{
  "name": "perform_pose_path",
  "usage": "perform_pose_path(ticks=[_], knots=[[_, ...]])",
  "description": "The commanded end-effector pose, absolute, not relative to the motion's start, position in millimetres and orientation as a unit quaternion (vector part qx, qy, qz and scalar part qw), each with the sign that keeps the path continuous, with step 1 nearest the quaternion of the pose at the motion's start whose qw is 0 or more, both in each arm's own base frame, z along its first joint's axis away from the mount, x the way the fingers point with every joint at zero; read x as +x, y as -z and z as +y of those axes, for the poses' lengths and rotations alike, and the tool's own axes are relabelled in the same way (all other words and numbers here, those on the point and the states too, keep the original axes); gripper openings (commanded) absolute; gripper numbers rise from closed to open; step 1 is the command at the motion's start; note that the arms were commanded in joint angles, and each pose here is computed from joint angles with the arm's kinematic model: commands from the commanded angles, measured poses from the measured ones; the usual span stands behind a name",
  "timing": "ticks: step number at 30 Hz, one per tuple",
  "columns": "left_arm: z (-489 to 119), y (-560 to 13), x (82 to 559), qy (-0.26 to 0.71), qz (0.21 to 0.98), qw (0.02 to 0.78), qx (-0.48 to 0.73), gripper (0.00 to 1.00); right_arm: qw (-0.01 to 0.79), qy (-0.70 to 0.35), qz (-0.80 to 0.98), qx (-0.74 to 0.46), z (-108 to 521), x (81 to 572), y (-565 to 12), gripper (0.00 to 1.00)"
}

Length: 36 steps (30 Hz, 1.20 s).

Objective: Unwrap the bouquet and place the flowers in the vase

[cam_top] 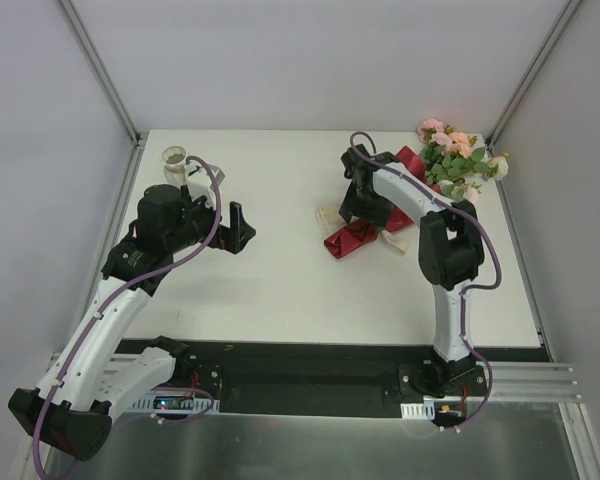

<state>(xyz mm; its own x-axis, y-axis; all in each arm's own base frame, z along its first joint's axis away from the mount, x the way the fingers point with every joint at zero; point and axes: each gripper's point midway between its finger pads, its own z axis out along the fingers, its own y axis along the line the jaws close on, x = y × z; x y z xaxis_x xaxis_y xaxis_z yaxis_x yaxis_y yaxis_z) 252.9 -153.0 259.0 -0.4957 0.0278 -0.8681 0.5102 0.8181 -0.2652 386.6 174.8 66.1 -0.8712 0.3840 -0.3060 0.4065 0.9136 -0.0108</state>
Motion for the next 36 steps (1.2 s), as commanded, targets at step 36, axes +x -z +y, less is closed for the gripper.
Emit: perform_pose_path(ticks=[36], knots=[[-205.2,-234.2,234.0,0.397,0.861,0.305,0.089,0.88,0.194,-0.131,0.968,0.087,230.9,278.8,-105.7,0.71]])
